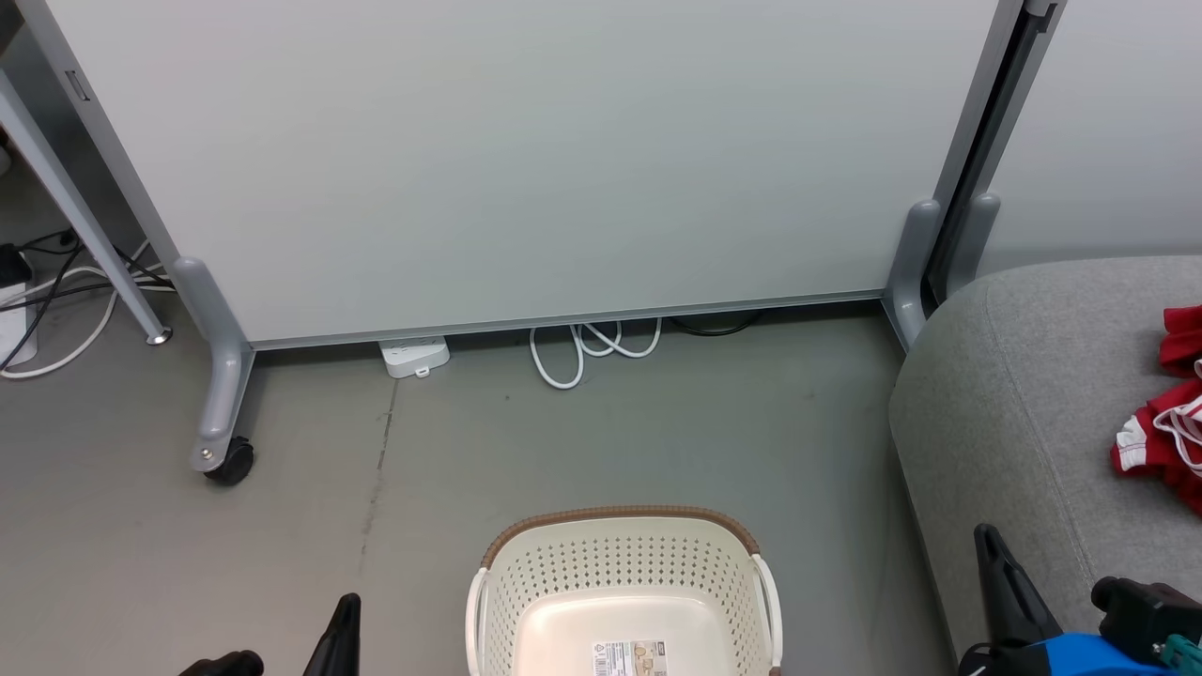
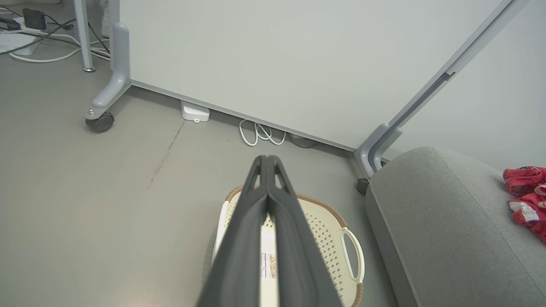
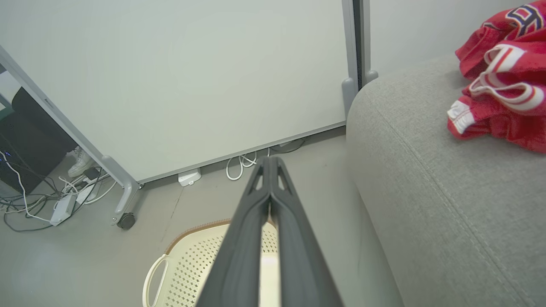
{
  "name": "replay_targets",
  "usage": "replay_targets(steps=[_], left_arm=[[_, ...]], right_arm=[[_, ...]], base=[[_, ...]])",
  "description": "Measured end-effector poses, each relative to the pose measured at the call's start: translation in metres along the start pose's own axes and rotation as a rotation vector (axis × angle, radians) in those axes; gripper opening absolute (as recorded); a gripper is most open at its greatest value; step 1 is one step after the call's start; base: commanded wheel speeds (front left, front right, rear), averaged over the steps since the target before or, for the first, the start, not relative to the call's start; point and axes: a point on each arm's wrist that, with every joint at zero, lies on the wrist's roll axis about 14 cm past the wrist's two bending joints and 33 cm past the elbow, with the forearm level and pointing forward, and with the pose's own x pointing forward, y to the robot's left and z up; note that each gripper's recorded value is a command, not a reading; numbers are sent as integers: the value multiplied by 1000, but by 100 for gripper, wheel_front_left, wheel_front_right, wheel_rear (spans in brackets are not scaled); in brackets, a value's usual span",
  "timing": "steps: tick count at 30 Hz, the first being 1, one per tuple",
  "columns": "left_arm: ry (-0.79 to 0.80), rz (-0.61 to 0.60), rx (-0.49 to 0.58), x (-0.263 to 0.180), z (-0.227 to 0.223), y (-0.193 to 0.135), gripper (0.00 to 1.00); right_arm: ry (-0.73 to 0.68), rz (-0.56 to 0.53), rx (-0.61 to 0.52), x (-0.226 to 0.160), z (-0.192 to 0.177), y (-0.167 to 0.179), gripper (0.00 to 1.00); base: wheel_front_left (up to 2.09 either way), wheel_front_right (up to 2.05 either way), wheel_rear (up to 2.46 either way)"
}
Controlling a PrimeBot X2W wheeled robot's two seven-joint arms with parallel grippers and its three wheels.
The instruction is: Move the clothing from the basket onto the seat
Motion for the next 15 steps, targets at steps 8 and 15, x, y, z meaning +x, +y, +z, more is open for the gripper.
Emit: replay_targets(steps=[8, 15], left_arm=[[-17, 27, -128, 3, 8, 5, 0], [-29, 39, -230, 6, 15, 6, 0]], right_arm=[[-12, -3, 149, 3, 3, -1, 0], [-14, -5, 271, 5, 4, -2, 0]], base=[[0, 0, 0], [0, 0, 0]])
